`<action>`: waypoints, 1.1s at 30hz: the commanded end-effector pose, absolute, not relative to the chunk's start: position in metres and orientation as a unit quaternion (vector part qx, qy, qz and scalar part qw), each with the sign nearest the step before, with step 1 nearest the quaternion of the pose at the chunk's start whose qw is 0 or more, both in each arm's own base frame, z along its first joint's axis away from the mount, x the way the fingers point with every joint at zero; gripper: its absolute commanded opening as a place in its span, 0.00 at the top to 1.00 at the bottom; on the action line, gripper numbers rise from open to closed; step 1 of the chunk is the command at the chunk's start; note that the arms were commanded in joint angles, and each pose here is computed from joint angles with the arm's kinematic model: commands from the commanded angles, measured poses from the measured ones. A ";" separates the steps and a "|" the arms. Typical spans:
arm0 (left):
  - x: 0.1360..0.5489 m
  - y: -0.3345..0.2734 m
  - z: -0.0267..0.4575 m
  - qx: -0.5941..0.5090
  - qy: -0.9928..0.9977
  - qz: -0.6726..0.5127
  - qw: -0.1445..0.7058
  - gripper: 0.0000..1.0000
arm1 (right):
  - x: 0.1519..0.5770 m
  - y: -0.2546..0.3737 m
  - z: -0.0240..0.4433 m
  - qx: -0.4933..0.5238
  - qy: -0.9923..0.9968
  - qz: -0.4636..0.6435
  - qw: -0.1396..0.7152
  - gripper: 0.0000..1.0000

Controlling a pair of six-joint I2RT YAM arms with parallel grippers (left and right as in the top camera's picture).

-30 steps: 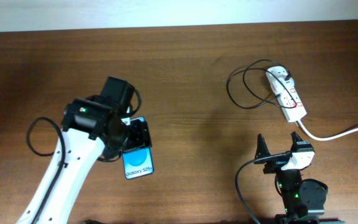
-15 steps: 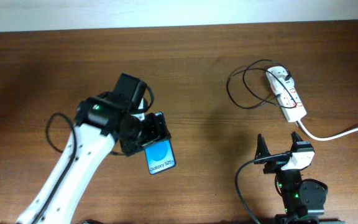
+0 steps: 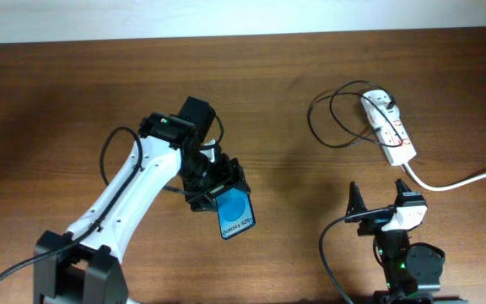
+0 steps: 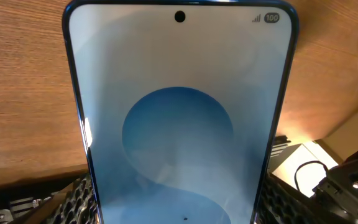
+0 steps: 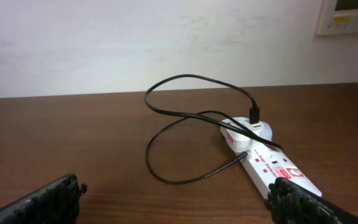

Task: Plug charger to phone and switch on socket
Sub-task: 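Raise and tilt the held phone upright with the left gripper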

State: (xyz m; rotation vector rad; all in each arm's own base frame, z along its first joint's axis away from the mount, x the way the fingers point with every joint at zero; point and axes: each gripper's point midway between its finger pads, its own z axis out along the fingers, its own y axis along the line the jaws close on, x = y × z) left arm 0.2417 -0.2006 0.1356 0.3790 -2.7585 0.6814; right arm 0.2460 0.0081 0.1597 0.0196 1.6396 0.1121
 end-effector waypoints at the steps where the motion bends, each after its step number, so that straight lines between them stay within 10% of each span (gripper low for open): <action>1: 0.245 -0.217 0.152 0.117 -0.938 0.292 0.144 0.51 | 0.246 0.009 0.157 0.008 0.733 0.053 0.679 0.02; 33: 0.253 -0.226 0.180 0.122 -0.895 0.395 0.169 0.58 | 0.246 0.009 0.157 0.008 0.733 0.053 0.679 0.01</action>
